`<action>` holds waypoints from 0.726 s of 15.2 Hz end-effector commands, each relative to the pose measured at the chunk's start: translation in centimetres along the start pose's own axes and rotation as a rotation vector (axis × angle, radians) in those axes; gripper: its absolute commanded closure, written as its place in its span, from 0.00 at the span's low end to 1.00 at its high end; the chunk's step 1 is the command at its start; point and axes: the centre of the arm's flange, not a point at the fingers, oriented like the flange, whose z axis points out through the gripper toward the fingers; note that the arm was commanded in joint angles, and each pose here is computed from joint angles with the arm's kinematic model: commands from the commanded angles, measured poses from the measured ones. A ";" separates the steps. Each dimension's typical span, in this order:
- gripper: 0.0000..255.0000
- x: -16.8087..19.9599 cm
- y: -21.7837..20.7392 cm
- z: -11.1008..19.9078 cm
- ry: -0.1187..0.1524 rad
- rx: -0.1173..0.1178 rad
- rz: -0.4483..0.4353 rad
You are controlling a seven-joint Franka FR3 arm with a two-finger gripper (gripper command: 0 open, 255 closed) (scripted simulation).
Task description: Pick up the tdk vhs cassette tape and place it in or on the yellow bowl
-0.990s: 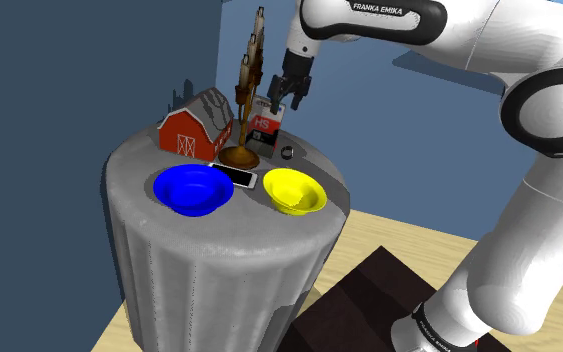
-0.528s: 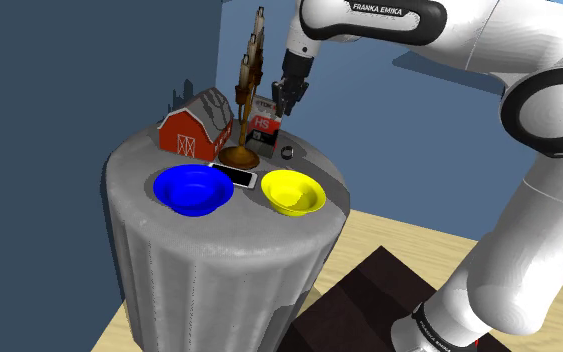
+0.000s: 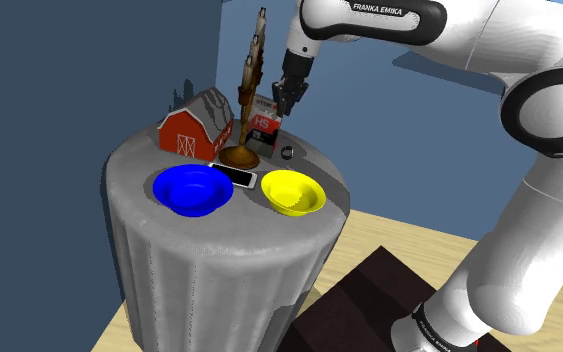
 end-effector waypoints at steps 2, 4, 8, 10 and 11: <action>1.00 0.0 0.0 -1.0 -0.001 0.001 -0.001; 1.00 0.1 0.0 -2.1 -0.001 0.001 -0.001; 1.00 0.3 0.0 -4.2 -0.001 0.001 -0.001; 1.00 0.3 0.0 -5.2 -0.001 0.001 -0.001; 1.00 0.3 0.0 -5.8 -0.001 0.001 -0.001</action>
